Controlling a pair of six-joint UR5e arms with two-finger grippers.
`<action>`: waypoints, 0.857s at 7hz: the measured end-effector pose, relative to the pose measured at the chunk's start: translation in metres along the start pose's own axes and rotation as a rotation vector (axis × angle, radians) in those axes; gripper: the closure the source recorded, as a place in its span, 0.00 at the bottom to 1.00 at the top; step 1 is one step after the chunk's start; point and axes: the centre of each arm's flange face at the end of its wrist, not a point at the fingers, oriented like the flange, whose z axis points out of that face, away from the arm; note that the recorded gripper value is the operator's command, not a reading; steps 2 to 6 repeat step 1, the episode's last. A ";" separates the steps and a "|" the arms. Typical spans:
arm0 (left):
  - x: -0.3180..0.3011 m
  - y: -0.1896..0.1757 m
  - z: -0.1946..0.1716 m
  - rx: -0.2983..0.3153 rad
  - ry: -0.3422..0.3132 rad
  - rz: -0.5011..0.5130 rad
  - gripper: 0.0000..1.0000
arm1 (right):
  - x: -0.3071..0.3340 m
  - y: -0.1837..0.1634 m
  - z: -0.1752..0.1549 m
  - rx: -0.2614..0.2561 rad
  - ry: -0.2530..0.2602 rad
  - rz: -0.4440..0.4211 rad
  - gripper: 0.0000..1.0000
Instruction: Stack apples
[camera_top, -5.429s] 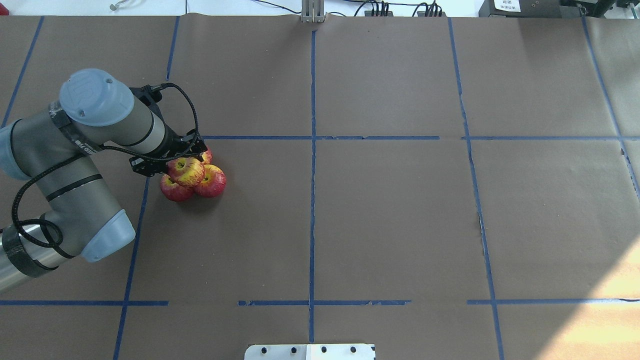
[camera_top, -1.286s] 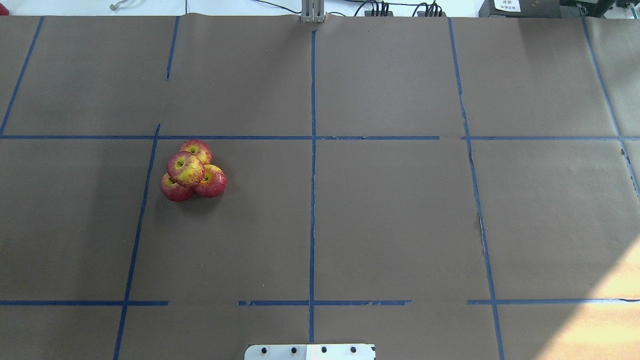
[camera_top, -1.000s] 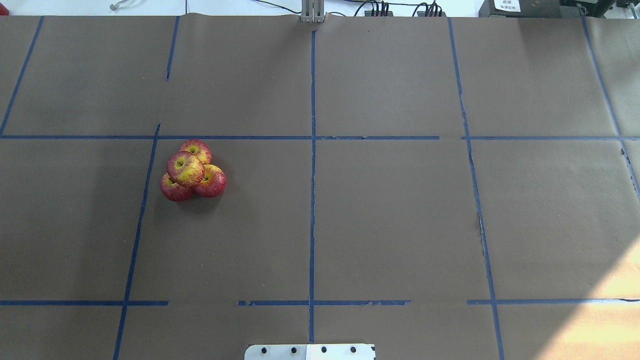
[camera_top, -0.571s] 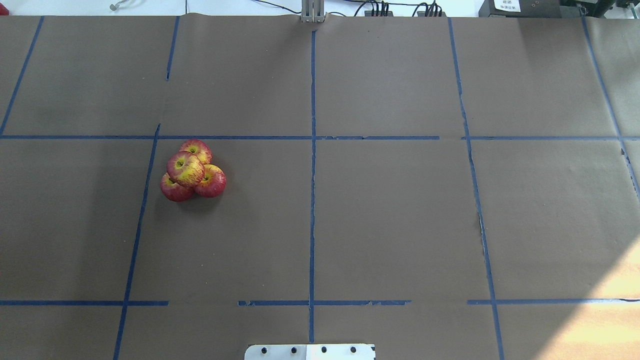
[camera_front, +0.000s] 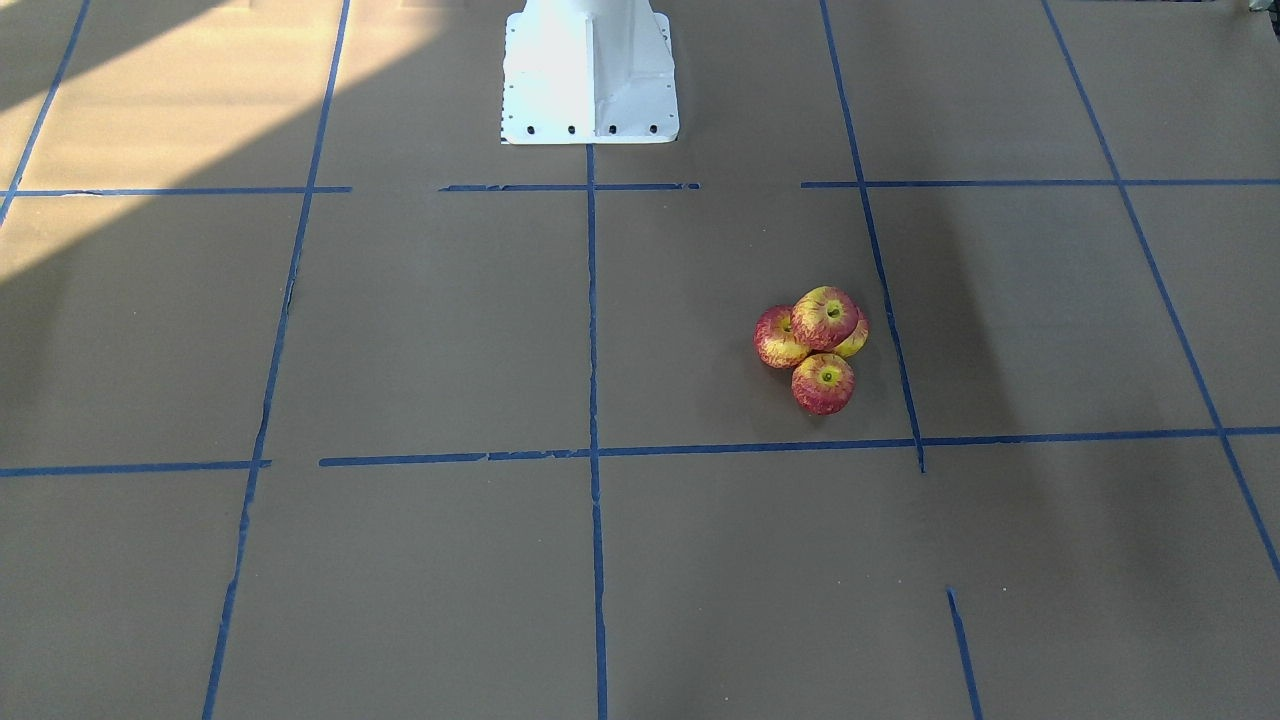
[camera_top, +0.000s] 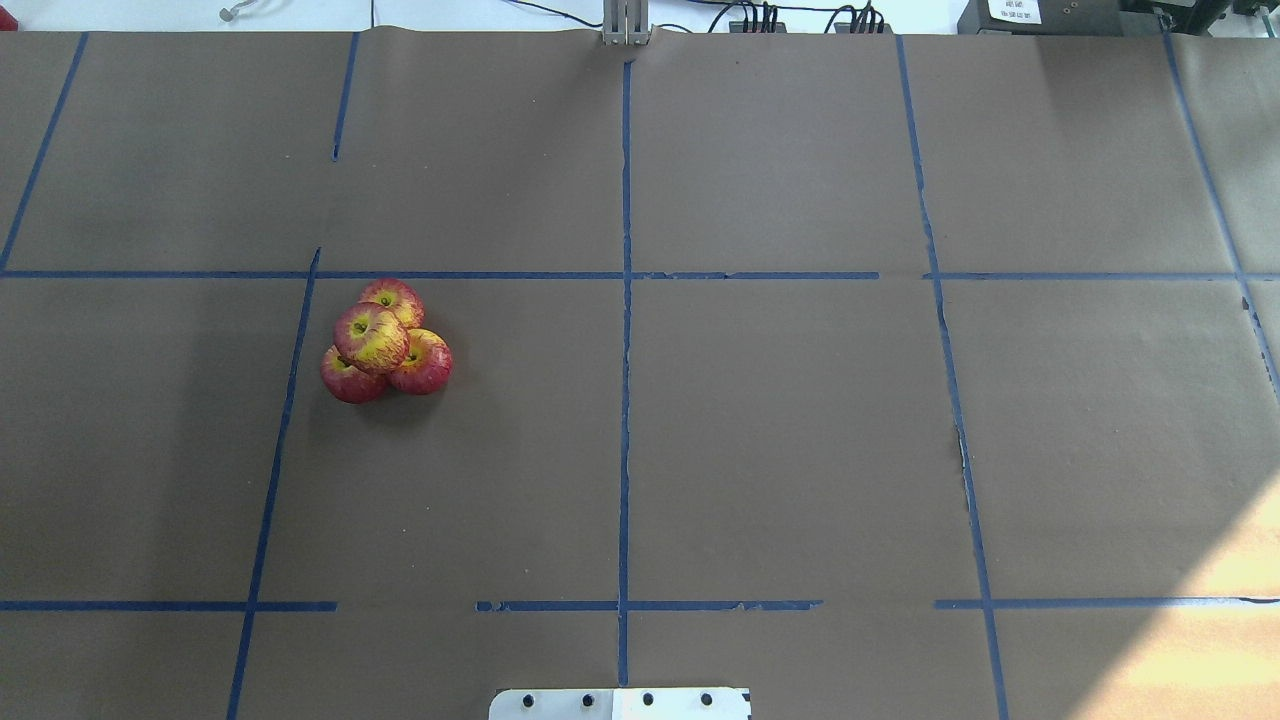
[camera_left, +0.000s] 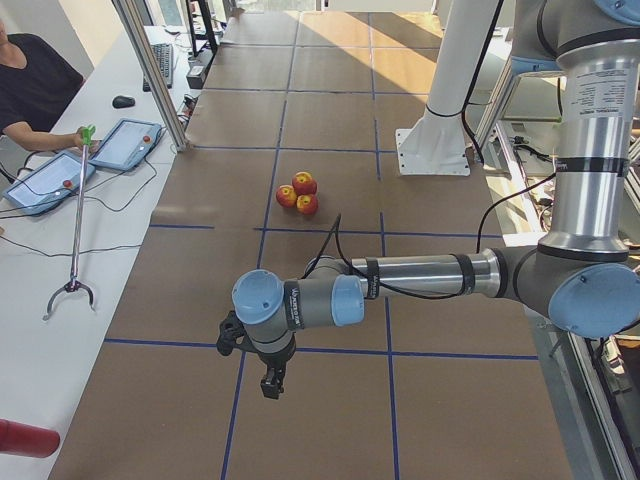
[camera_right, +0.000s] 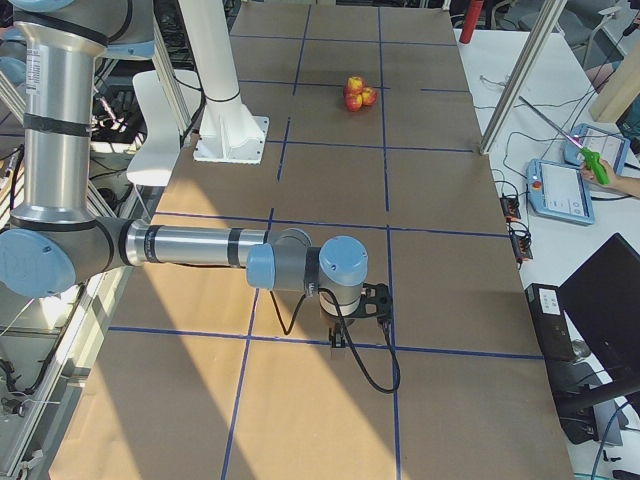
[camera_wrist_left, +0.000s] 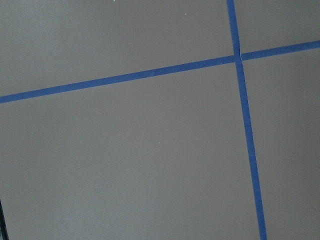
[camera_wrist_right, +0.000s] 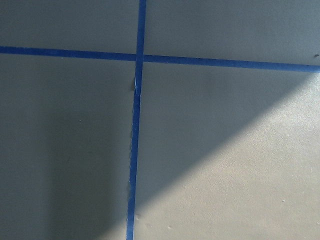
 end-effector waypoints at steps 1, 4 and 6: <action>0.000 0.000 0.000 0.000 0.000 0.000 0.00 | 0.000 0.000 0.000 0.000 0.000 0.000 0.00; 0.000 0.000 0.000 0.000 0.000 0.000 0.00 | 0.000 0.000 0.000 0.000 0.000 0.000 0.00; 0.000 0.000 0.000 0.000 0.000 0.000 0.00 | 0.000 0.000 0.000 0.000 0.000 0.000 0.00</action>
